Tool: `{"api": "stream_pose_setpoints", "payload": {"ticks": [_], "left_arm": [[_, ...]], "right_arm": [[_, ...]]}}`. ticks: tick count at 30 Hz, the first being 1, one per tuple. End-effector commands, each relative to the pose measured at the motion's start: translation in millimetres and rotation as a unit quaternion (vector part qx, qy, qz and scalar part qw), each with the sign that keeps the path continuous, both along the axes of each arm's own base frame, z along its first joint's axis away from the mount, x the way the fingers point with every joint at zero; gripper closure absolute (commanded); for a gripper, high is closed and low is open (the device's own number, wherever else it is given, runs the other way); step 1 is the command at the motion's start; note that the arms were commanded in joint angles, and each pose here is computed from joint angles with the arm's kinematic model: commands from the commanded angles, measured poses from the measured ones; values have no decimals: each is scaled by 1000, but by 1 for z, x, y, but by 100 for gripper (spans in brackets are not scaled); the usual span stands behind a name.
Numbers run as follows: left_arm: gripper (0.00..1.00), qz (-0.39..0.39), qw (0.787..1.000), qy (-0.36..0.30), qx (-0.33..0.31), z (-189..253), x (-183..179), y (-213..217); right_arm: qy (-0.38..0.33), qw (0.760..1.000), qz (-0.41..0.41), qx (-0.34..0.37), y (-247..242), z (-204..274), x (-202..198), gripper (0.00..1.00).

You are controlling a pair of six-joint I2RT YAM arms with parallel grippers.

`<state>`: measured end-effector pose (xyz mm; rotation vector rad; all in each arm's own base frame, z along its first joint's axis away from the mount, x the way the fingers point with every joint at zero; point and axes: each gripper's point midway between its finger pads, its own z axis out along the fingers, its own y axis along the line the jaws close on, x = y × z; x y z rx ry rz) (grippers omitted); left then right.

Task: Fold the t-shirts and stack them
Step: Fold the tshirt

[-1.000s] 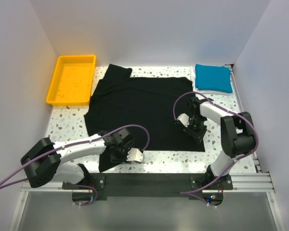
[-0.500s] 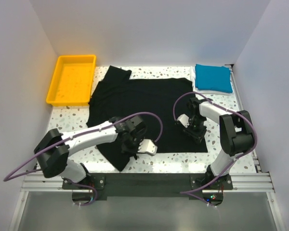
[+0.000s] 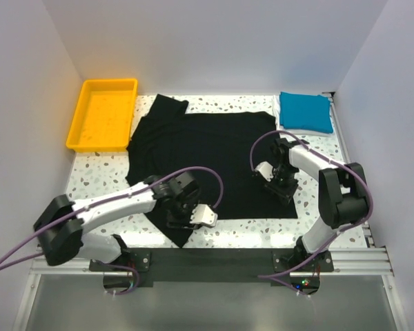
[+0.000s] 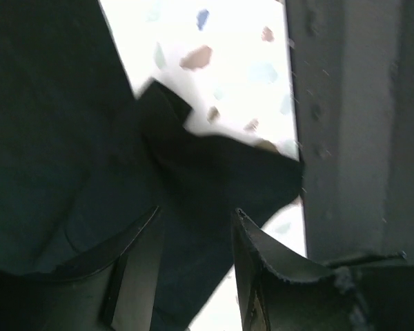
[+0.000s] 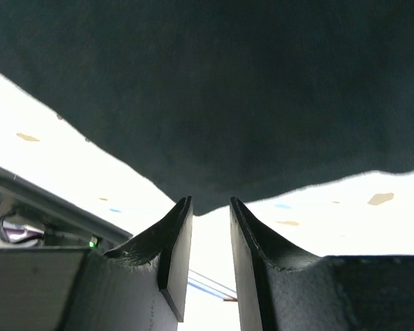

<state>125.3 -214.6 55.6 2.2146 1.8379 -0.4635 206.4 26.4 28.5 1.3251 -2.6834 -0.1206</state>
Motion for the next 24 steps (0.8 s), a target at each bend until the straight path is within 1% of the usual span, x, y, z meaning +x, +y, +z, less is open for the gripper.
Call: {"api": "stream_pose_setpoints", "payload": {"ticks": [1, 4, 6, 8, 11, 14, 16, 19, 20, 22, 23, 24], "left_arm": [[51, -6, 1000, -1, 5, 2, -17, 27], [51, -7, 999, 13, 29, -12, -25, 39], [48, -9, 999, 6, 36, -19, -22, 39], [47, -15, 998, 9, 53, -29, -23, 42], [41, -32, 996, 4, 83, -41, -24, 50], [42, -41, 995, 4, 94, -47, -29, 58], [44, -44, 993, 6, 105, -54, -33, 64], [55, -38, 993, -3, 115, -63, -32, 71], [65, -39, 992, -5, 116, -64, -32, 72], [75, -41, 993, -7, 115, -64, -32, 73], [83, -45, 992, -7, 113, -63, -32, 73], [87, -49, 992, -2, 118, -62, -35, 76]], "right_arm": [[-39, 999, 13, 33, 1, 36, 7, 68], [-34, 998, 37, 32, -3, 43, -4, 69], [-25, 998, 47, 25, -8, 40, -13, 70], [-21, 998, 60, 17, -13, 39, -18, 74], [-10, 997, 77, 14, -18, 35, -29, 77], [-15, 995, 99, 13, -21, 31, -33, 77], [-20, 994, 107, 14, -23, 27, -36, 76], [-29, 993, 115, 25, -19, 26, -35, 69], [-32, 992, 117, 28, -19, 27, -34, 65], [-42, 990, 127, 35, -17, 28, -34, 62], [-45, 990, 130, 37, -17, 28, -33, 58], [-50, 989, 134, 39, -16, 29, -32, 57]]}}
